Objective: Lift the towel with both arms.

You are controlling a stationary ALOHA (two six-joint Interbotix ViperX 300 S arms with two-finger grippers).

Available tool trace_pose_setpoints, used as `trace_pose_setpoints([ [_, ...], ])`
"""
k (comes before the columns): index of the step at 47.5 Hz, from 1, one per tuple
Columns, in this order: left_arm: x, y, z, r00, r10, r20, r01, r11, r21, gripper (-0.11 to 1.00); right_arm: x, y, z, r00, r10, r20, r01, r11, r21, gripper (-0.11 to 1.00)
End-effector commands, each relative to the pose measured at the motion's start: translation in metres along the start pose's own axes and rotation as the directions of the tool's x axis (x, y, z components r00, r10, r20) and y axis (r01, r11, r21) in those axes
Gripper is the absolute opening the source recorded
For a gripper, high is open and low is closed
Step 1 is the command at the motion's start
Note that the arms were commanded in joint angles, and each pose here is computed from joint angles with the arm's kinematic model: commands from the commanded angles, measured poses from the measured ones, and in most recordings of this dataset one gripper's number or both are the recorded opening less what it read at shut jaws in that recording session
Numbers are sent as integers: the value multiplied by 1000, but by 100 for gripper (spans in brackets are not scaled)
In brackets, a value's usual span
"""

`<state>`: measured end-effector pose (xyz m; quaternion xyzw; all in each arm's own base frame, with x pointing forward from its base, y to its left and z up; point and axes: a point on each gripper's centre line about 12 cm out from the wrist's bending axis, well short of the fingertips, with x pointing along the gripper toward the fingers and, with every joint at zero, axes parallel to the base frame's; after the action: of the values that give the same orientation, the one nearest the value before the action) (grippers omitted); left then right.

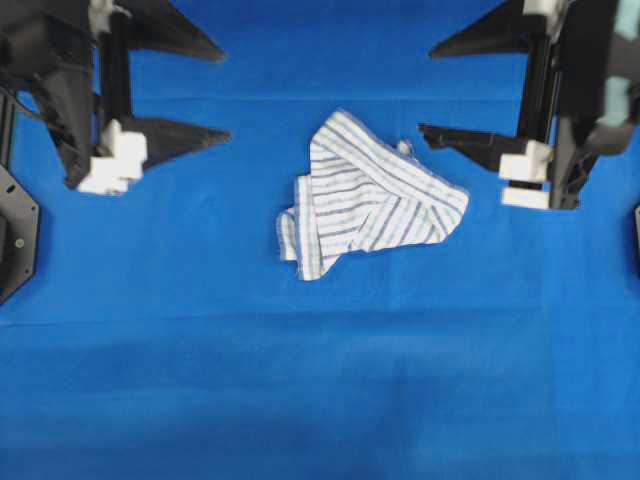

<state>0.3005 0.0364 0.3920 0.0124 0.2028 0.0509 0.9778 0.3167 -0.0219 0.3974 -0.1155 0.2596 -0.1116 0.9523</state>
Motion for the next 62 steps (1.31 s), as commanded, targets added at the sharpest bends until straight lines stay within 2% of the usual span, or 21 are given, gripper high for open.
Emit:
trace_pose_setpoints([
  [1,8,-7,-5,1000,-22,-2,22,1000,6,88,4,3,-5,1000,11,-7,-11,1000,18,69],
  [11,46,-29,-46,995,-77,-62,79,997,26,88,36,23,-48,993,45,-111,-38,997,64,69],
  [20,76,-38,-84,986,-91,-141,96,995,31,88,65,43,-93,974,85,-212,-63,992,110,69],
  [34,126,-51,-145,954,-106,-280,121,992,37,88,105,74,-150,932,148,-331,-108,985,136,69],
  [42,154,-62,-181,924,-117,-363,142,989,42,88,130,95,-177,909,200,-366,-156,977,147,69],
  [49,170,-73,-199,911,-131,-392,164,985,52,88,147,106,-194,893,225,-390,-180,972,150,69],
  [62,182,-82,-215,917,-143,-372,179,982,63,88,163,116,-213,875,249,-416,-202,967,155,69],
])
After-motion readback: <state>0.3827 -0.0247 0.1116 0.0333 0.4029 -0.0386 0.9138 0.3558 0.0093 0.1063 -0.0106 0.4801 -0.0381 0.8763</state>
